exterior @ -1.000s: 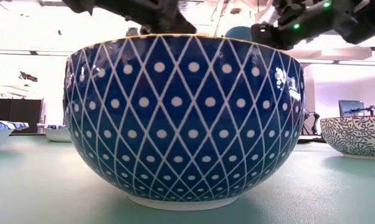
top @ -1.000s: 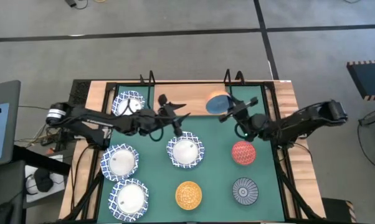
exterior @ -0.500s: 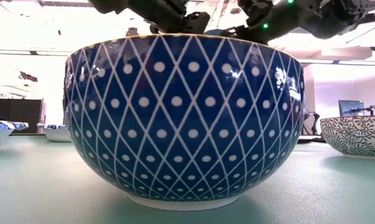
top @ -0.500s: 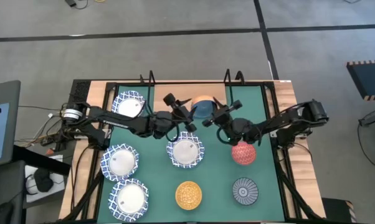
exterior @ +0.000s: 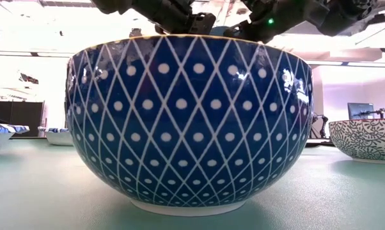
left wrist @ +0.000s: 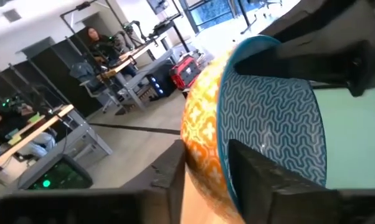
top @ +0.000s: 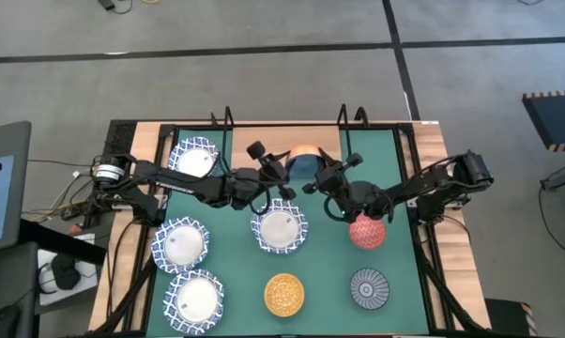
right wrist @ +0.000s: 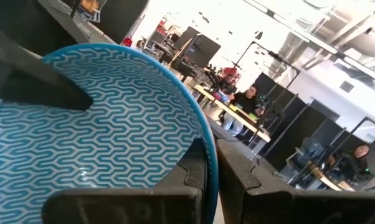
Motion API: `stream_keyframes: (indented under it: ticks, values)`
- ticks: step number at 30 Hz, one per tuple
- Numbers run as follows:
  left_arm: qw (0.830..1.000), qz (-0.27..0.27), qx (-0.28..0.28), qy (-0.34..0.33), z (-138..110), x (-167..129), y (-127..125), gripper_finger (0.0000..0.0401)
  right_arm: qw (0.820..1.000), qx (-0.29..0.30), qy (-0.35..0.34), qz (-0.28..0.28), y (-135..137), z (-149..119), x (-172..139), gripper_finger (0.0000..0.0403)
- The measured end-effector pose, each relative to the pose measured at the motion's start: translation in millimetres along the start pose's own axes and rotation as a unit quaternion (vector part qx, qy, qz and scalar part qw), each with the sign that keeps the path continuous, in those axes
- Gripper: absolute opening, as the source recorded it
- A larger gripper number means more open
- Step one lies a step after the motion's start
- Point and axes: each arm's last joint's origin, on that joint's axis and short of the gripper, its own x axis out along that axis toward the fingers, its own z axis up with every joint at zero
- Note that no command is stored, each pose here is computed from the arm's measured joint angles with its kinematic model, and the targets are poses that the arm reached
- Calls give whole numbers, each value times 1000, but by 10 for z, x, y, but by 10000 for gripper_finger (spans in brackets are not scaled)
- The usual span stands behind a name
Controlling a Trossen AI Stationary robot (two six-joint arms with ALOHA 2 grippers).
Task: Place and stack bowls onto a shelf
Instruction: Put the light blue patterned bowl on the shelf
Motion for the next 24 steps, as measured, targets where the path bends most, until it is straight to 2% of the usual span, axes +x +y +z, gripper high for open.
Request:
stream_keyframes:
  ticks: [2,5,13,16,20,24]
  values:
    - [1000,0,-7,-2,5,2,4,62,1000,-2,-1,1,1,9,-14,43]
    - [1000,0,-4,-1,2,5,5,56,1000,-8,-2,3,4,9,-21,56]
    - [1000,-4,13,1,-8,5,1,20,1000,-16,-2,8,18,-13,-23,168]
    - [1000,-1,16,3,-11,3,0,6,999,-32,8,4,22,-33,24,192]
    - [1000,-2,18,3,-14,-3,-6,5,998,-57,18,11,57,-25,42,185]
    - [1000,1,6,-6,11,-5,3,5,997,-66,24,10,62,36,73,146]
